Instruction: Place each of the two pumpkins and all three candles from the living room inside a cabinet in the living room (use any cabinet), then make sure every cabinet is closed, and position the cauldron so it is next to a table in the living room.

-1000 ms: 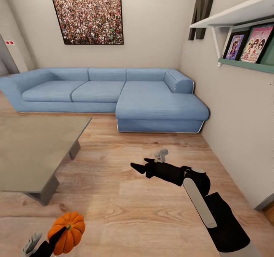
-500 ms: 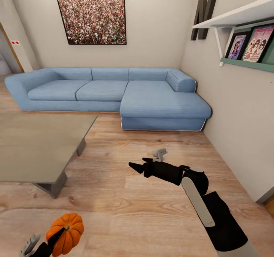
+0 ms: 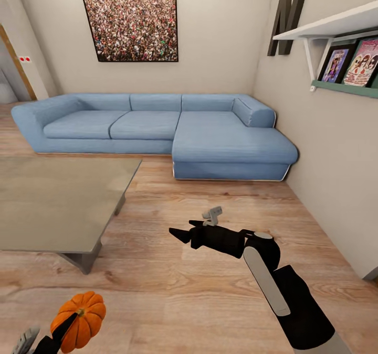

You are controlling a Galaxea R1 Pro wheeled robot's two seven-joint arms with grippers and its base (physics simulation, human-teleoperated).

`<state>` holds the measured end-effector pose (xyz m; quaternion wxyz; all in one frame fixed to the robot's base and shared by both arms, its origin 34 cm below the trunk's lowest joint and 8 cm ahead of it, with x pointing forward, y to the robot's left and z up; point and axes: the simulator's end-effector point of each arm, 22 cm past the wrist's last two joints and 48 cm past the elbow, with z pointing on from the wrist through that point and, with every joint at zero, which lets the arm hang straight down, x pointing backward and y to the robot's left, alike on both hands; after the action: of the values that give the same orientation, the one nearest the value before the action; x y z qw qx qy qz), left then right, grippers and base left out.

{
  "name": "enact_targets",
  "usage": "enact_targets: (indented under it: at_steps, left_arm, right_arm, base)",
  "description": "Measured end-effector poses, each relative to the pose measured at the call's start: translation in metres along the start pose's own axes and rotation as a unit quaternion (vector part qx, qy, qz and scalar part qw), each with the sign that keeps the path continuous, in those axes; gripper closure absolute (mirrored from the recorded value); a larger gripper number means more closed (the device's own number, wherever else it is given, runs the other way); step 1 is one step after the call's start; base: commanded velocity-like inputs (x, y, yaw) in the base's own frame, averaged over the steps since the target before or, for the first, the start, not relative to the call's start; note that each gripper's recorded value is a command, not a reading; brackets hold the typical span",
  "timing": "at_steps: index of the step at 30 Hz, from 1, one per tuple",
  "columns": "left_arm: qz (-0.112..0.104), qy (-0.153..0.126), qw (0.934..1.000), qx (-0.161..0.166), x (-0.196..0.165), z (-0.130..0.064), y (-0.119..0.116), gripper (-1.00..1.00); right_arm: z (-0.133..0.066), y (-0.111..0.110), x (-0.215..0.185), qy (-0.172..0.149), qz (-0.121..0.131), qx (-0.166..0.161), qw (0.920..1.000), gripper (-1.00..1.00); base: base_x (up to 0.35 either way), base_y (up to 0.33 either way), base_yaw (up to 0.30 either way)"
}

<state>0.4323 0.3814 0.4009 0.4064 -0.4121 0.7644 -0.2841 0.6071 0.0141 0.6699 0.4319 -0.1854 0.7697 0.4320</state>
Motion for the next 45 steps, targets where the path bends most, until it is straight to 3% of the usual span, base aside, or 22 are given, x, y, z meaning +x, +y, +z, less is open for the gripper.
enact_targets:
  at_steps: [4,9,18,36,45]
  left_arm:
    - [-0.003,-0.003,1.0,-0.002,-0.006,-0.003,-0.006,1.0]
    - [-0.013,0.003,0.9998,-0.013,0.004,-0.003,0.006,1.0]
    - [-0.019,0.004,0.9998,-0.012,0.005,-0.004,0.007,1.0]
    - [-0.015,0.002,0.9998,-0.012,0.004,-0.004,0.008,1.0]
    - [-0.016,0.002,0.9998,-0.016,0.005,-0.004,0.01,1.0]
  right_arm:
    - [-0.001,0.003,-0.008,0.0,0.0,0.0,1.0,-1.0]
    - [-0.001,0.003,-0.008,0.0,0.0,0.0,1.0,-1.0]
    - [-0.001,0.003,-0.008,0.001,0.001,0.0,1.0,-1.0]
    - [-0.004,-0.001,-0.009,-0.016,-0.004,0.001,0.9999,-1.0]
    - [-0.005,0.013,-0.011,-0.021,-0.005,-0.029,0.9993,-1.0]
  base:
    - [0.0,0.008,0.0]
    - [0.0,0.001,0.0]
    - [-0.018,0.022,0.0]
    - [-0.05,0.286,0.041]
    - [0.05,0.169,0.063]
